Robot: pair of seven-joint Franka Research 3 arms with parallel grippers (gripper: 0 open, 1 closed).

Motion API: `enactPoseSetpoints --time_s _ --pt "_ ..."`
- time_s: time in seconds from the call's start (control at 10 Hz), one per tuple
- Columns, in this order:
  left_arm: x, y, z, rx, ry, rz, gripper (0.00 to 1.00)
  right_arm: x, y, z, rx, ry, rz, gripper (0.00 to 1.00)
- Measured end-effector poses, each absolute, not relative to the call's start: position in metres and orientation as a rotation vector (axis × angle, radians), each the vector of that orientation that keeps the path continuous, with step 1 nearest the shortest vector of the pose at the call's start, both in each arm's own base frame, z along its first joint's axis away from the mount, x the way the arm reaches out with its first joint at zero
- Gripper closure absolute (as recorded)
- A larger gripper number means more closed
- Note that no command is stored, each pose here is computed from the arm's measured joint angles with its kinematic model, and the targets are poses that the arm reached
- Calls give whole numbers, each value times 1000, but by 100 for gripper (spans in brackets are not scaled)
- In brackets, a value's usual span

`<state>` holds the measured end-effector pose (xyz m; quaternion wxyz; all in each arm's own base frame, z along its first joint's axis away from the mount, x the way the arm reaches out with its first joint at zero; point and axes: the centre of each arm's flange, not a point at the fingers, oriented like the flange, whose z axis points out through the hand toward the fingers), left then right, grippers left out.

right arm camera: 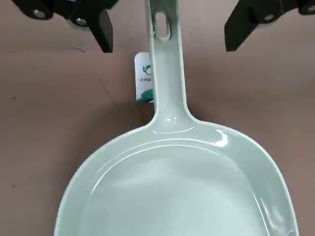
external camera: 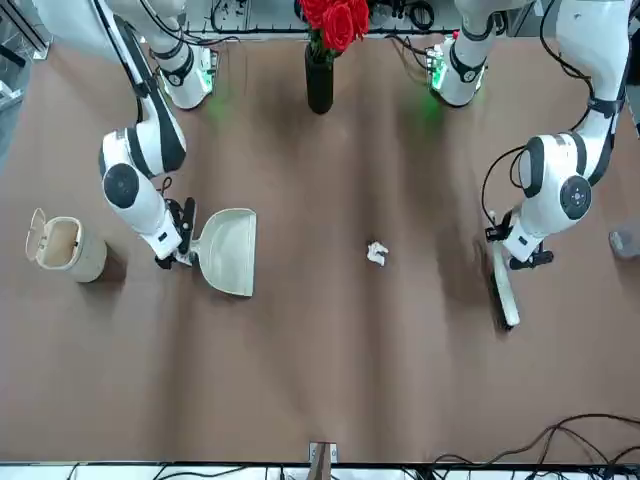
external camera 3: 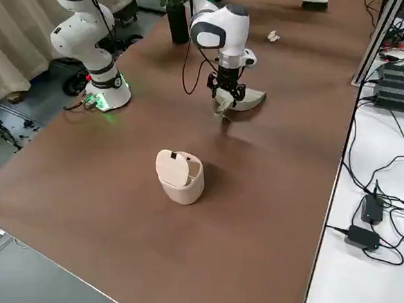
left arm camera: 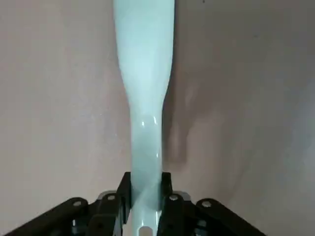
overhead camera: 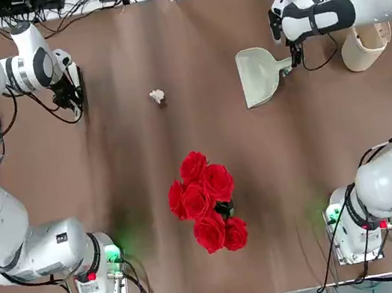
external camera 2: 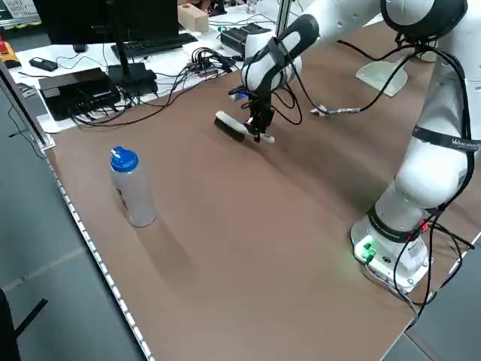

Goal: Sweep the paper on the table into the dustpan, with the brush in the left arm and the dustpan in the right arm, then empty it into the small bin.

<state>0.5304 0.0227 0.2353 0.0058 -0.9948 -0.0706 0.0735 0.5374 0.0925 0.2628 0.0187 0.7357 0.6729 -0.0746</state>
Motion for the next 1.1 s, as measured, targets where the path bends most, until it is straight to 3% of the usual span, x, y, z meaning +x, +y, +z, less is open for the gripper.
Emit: enactPoseSetpoints --time_s 0.8,1.1 --pt "526 -30 282 -3047 -7 404 73 537 76 239 2328 2070 -226 0" --pt "516 -56 280 -3031 63 473 73 537 79 240 2323 2076 -224 7"
